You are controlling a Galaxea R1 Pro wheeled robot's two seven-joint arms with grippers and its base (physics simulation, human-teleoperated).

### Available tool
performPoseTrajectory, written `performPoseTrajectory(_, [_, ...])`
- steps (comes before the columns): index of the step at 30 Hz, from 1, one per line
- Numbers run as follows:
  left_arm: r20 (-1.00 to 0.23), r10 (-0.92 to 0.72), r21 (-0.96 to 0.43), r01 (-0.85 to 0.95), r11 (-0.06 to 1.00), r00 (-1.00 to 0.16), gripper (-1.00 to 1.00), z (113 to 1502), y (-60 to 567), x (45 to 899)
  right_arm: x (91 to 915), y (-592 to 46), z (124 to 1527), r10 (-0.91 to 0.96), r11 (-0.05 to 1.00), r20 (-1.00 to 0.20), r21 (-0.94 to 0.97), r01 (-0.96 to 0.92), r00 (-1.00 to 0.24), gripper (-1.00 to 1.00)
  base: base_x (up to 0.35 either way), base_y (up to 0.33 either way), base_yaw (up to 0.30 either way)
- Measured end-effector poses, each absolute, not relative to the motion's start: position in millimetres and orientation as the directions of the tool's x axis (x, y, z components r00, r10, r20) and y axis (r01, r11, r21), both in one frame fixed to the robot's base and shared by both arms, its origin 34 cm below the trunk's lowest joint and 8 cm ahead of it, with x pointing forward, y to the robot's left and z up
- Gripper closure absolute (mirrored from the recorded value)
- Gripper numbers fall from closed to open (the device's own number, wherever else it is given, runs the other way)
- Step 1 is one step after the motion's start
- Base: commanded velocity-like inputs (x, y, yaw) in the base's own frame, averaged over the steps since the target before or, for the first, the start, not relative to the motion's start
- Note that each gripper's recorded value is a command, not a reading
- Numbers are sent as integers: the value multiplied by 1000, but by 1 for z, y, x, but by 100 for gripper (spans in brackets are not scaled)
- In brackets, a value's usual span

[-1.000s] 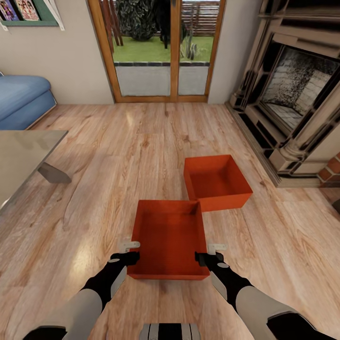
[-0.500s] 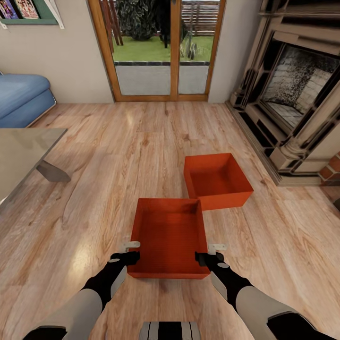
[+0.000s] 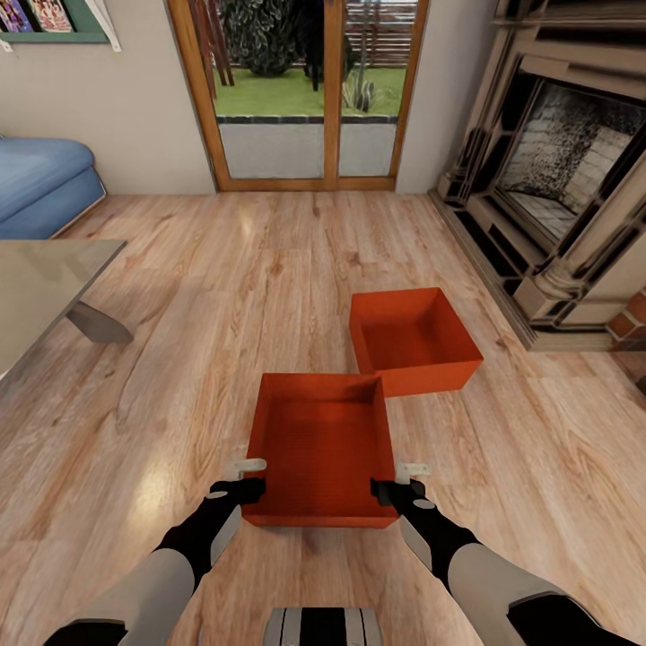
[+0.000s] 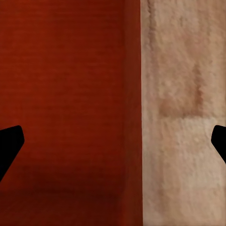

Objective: Move the two storage containers from the living room to the garage. In the garage, place one container on the floor and stack the other container on top of it (either order is fine).

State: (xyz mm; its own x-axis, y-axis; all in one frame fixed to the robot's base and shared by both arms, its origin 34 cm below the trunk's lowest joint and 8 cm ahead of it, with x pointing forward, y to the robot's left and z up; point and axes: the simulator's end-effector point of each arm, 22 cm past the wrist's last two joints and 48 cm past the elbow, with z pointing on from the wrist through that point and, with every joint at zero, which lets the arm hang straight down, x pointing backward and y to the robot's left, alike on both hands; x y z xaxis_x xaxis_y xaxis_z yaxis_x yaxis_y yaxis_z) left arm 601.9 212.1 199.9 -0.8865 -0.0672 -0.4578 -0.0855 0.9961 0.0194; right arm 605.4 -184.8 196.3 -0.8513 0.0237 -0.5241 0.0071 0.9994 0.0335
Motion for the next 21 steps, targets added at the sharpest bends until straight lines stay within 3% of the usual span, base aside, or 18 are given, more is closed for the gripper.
performPoseTrajectory(21, [-458,-67,19,-86,996,-886,-100,200,212,602,605,-184,196,24,999,-523,35,7,-852,-100,0,0,0])
